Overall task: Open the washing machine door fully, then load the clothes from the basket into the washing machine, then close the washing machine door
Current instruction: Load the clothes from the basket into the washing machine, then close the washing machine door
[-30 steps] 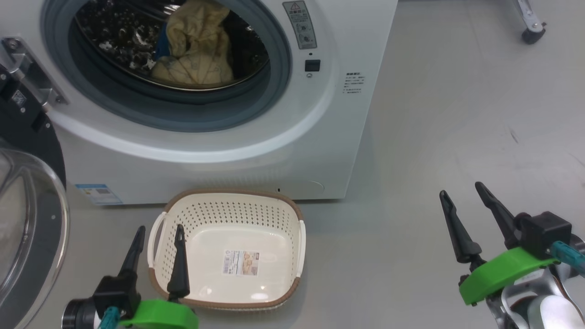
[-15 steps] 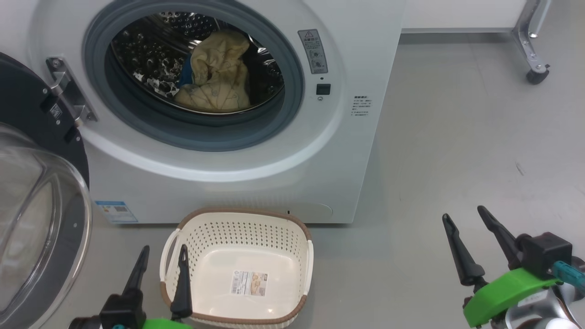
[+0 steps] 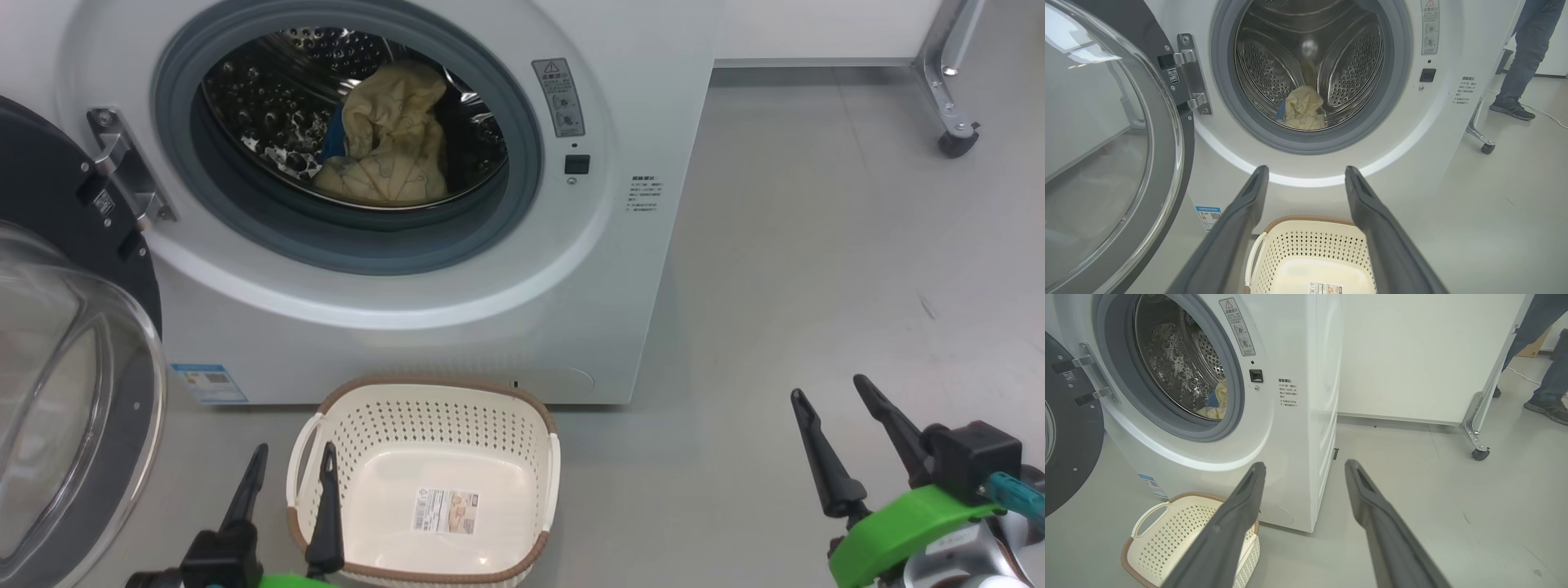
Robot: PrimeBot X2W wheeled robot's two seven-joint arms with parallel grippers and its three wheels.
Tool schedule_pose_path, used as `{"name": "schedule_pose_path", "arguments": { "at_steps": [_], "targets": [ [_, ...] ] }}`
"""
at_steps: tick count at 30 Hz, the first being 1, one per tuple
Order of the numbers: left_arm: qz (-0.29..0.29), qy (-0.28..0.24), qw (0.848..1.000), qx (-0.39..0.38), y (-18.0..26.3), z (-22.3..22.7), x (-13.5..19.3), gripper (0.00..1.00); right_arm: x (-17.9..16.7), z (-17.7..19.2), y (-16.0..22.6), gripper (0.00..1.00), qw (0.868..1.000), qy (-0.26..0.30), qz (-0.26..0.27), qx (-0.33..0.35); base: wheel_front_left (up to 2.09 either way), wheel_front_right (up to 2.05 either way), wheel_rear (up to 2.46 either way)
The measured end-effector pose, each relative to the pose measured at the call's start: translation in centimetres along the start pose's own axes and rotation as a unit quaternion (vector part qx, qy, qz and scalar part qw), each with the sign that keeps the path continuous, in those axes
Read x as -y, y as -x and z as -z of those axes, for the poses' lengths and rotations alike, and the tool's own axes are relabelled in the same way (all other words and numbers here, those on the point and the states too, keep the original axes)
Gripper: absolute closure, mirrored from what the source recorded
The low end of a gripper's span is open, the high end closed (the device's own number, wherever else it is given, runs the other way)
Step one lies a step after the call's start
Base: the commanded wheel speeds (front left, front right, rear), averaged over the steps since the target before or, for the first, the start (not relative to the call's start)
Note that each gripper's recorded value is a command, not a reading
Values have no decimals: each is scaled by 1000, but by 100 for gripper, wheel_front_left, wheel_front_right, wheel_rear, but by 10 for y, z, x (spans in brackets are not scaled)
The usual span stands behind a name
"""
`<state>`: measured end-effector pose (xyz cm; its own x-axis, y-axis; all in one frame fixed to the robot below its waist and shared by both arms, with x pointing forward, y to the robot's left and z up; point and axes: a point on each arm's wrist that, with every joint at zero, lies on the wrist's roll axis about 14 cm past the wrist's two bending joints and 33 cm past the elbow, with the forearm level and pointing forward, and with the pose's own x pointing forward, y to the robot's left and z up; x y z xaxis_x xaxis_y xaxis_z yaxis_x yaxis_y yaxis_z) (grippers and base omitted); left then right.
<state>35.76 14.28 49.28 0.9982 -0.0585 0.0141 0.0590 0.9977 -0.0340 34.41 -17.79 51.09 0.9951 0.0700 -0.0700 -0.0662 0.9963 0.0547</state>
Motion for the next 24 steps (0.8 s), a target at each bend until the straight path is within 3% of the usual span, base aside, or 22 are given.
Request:
{"name": "schedule_pose_path", "arguments": {
  "at_steps": [24],
  "targets": [
    [0,-7,1000,-6,4,4,0,0,-2,-3,0,0,1000,-2,-4,5,-13,13,0]
  ]
}}
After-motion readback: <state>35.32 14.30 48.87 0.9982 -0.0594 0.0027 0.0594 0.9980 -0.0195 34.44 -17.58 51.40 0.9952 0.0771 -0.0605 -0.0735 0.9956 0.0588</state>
